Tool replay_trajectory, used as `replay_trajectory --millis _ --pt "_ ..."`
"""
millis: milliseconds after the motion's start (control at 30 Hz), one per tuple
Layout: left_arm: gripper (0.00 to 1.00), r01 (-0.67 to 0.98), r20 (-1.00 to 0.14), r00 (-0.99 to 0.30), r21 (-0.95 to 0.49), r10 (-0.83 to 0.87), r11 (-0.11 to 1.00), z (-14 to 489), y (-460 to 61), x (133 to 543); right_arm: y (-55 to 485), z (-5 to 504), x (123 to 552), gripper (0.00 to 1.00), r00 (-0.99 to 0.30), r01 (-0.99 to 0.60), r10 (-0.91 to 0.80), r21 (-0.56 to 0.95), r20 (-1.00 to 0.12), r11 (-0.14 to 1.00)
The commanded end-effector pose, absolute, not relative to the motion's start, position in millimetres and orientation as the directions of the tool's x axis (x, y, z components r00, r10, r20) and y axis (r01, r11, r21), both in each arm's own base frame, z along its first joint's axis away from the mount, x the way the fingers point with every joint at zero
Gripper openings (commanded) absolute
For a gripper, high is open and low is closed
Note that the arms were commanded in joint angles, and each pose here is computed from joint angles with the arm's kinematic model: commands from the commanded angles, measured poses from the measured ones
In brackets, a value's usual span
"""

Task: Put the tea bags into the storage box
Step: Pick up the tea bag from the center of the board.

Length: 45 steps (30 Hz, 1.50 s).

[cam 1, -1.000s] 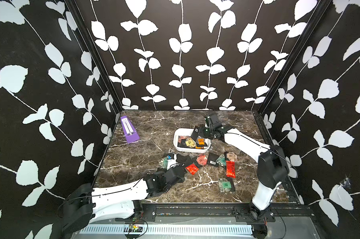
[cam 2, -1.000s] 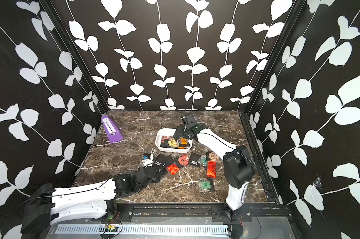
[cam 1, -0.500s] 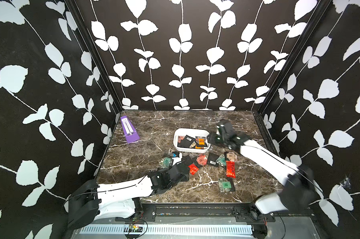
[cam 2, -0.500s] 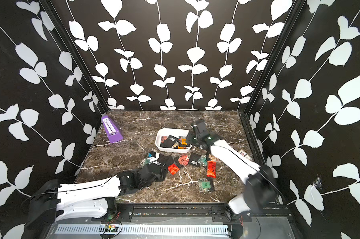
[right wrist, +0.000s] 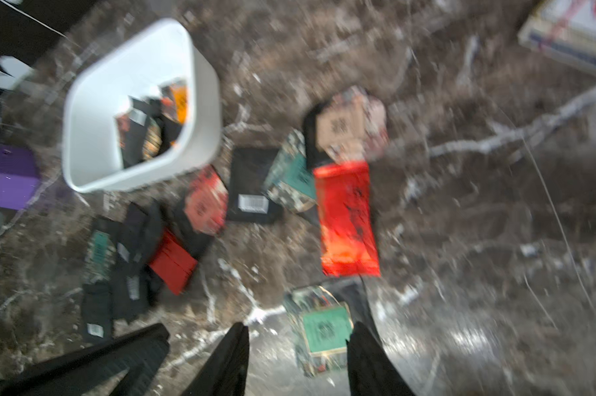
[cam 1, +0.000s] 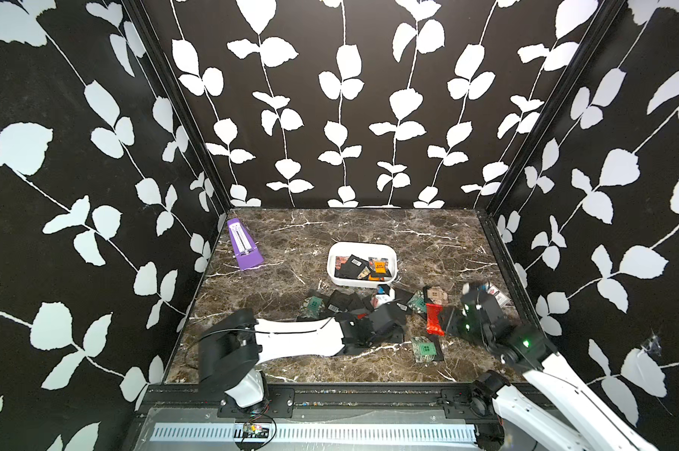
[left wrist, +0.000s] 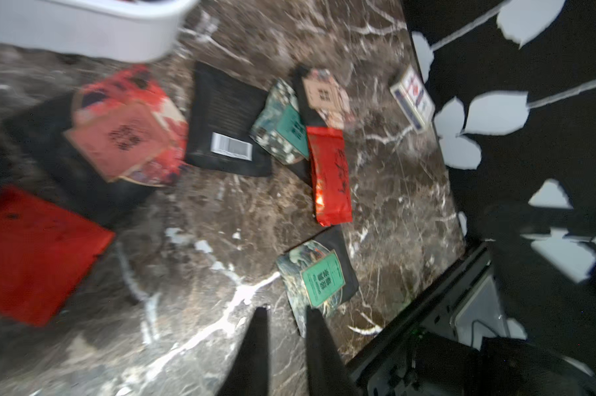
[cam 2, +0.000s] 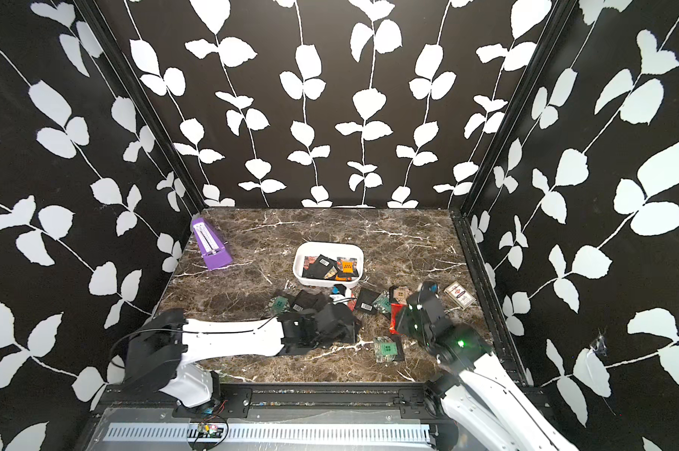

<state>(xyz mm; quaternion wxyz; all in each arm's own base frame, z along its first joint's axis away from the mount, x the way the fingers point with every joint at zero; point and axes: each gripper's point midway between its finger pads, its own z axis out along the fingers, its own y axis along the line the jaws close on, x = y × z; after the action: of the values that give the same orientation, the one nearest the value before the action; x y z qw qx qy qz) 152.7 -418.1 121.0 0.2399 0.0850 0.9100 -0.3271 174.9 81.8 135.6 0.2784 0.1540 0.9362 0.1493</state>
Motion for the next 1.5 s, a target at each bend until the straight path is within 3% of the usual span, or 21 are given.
replay_trajectory --millis 0,167,600,1467 --pt "0.09 0.294 -0.423 -0.906 -0.578 0.029 0.761 108.1 -434.3 137.8 68.4 99.6 147.4 0.48 -0.826 0.304 0.421 0.333 -0.375 0.893" --pt "0.0 0.29 -0.355 -0.931 -0.576 0.086 0.764 81.7 -456.8 127.1 64.8 72.7 130.4 0.47 -0.844 0.339 0.436 0.32 -0.312 0.885" --pt "0.0 0.312 -0.319 -0.935 -0.525 0.156 0.792 53.9 -480.0 126.6 64.5 44.1 119.1 0.48 -0.861 0.358 0.438 0.304 -0.258 0.883" --pt "0.0 0.249 -0.28 -0.951 -0.44 0.132 0.863 19.1 -463.3 135.0 80.7 19.7 125.1 0.48 -0.882 0.361 0.43 0.313 -0.192 0.879"
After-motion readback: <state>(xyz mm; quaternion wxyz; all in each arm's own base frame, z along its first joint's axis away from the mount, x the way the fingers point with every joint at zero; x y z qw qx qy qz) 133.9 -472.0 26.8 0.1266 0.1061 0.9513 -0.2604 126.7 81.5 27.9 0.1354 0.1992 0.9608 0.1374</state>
